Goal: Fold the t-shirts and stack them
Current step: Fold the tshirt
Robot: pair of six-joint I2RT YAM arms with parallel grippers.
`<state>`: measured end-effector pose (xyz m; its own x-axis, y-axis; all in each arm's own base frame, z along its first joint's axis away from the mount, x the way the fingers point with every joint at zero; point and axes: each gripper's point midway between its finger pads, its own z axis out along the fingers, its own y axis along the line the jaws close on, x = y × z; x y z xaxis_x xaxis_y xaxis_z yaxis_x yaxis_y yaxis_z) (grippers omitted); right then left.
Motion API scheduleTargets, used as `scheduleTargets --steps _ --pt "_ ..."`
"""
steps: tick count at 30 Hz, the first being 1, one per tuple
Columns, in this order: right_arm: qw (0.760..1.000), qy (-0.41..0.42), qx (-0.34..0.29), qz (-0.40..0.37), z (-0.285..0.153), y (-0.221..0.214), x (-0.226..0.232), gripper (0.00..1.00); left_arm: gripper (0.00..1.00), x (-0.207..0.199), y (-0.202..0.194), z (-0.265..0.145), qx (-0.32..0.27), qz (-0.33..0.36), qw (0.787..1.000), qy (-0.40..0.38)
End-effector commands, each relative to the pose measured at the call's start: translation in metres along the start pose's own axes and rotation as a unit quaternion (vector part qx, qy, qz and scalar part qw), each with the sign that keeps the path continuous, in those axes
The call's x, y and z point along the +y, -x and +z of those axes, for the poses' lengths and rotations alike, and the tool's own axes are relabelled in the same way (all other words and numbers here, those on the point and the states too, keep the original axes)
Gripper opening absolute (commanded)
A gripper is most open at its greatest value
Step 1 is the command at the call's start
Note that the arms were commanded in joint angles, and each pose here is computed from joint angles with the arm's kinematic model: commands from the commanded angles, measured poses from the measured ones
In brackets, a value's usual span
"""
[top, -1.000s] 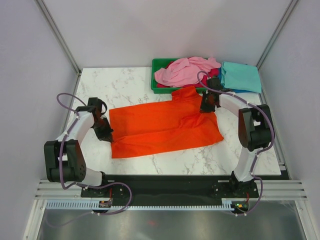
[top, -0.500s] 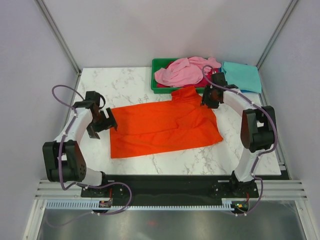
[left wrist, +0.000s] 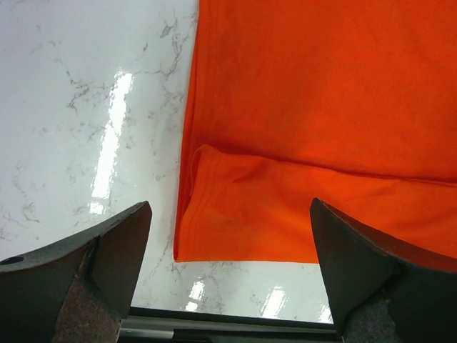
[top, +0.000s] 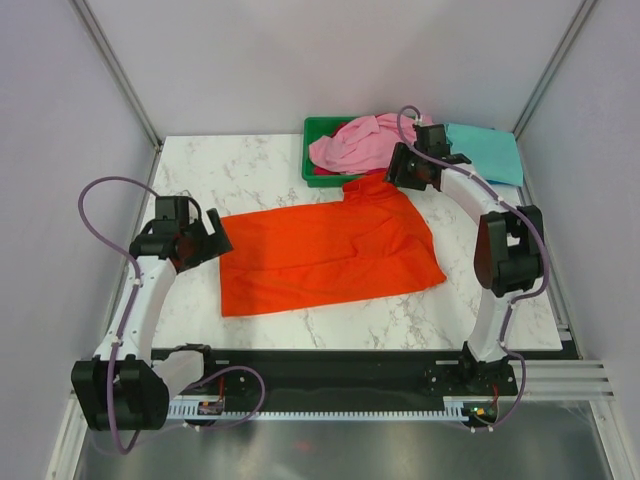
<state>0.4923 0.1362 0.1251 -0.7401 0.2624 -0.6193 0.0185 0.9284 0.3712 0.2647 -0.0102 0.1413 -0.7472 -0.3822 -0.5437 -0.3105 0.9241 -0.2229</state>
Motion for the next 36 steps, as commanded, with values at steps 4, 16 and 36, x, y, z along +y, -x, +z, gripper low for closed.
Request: scheduleTargets --steps 4,16,36 --pt "0.999 0.014 -0.031 -0.017 0.026 0.035 0.021 0.66 0.99 -0.015 0.010 0.003 -0.019 0.033 0.999 -0.035" --pt "0.999 -0.013 -0.021 -0.030 0.058 0.034 0.019 0.60 0.99 -0.028 0.004 0.001 -0.012 0.050 0.997 -0.055" --pt "0.999 -0.012 -0.022 -0.042 0.045 0.031 0.022 0.00 1.00 -0.026 0.003 0.005 -0.007 0.051 0.998 -0.048"
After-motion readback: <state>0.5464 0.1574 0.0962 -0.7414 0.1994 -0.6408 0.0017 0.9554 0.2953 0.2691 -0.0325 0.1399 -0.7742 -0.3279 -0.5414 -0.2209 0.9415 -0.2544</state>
